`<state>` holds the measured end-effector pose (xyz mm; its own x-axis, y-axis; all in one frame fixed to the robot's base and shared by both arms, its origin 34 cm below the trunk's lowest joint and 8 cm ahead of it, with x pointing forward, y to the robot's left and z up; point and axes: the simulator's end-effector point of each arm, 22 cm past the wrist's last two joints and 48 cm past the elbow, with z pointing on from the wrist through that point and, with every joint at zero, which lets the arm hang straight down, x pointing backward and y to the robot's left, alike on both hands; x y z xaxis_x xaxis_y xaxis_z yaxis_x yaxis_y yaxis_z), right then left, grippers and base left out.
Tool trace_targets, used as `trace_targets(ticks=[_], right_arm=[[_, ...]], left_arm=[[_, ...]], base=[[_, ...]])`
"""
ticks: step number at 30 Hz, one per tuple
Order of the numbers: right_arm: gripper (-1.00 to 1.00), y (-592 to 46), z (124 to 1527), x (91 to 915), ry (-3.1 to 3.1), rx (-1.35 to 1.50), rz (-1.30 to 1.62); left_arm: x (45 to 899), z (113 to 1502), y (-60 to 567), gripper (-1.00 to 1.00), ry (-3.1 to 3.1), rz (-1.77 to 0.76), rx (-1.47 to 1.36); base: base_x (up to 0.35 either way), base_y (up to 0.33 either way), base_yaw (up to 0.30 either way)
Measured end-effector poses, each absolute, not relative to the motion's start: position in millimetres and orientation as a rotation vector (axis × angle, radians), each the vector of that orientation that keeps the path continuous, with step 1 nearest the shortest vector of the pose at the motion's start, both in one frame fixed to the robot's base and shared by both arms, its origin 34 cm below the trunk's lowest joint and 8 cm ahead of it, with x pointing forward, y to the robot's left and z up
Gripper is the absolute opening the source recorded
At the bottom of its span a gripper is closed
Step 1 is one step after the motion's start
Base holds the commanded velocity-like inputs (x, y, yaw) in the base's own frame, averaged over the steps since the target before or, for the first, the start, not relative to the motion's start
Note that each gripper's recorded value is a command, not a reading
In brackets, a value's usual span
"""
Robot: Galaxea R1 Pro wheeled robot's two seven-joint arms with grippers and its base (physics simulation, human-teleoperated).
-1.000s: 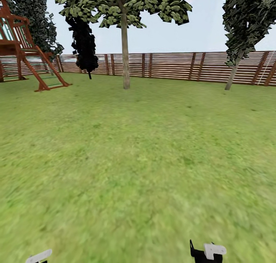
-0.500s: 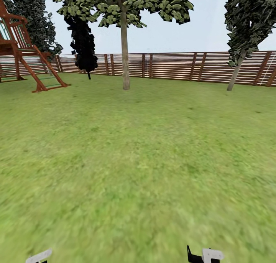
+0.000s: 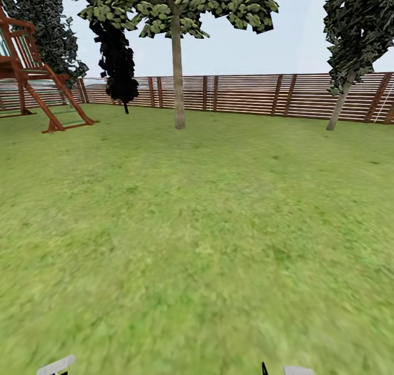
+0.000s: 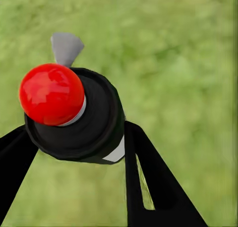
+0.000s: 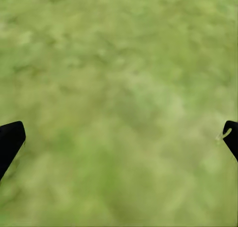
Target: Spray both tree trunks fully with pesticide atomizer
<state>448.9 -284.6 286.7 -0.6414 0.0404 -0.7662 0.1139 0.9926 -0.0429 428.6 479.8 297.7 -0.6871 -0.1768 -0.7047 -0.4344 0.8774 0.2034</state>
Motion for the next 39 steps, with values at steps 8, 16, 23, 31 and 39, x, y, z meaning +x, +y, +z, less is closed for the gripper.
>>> trace_targets(ticks=[8,16,23,31,39], right_arm=[[1.00,-285,287,449,2.267,0.106,-0.110],[1.00,-285,287,449,2.266,0.108,-0.110],[1.00,-286,288,450,2.261,0.120,-0.116],[1.00,-288,289,451,2.257,0.110,-0.119],[1.00,-298,298,464,2.220,0.094,-0.142]], left_arm=[[429,298,480,-1.00,2.323,0.465,-0.438],[429,298,481,-1.00,2.322,0.466,-0.438],[429,298,480,-1.00,2.322,0.465,-0.438],[429,298,480,-1.00,2.324,0.465,-0.438],[428,297,478,-1.00,2.327,0.463,-0.439]], base=[[0.340,0.000,0.000],[0.340,0.000,0.000],[0.340,0.000,0.000],[0.340,0.000,0.000],[0.340,0.000,0.000]])
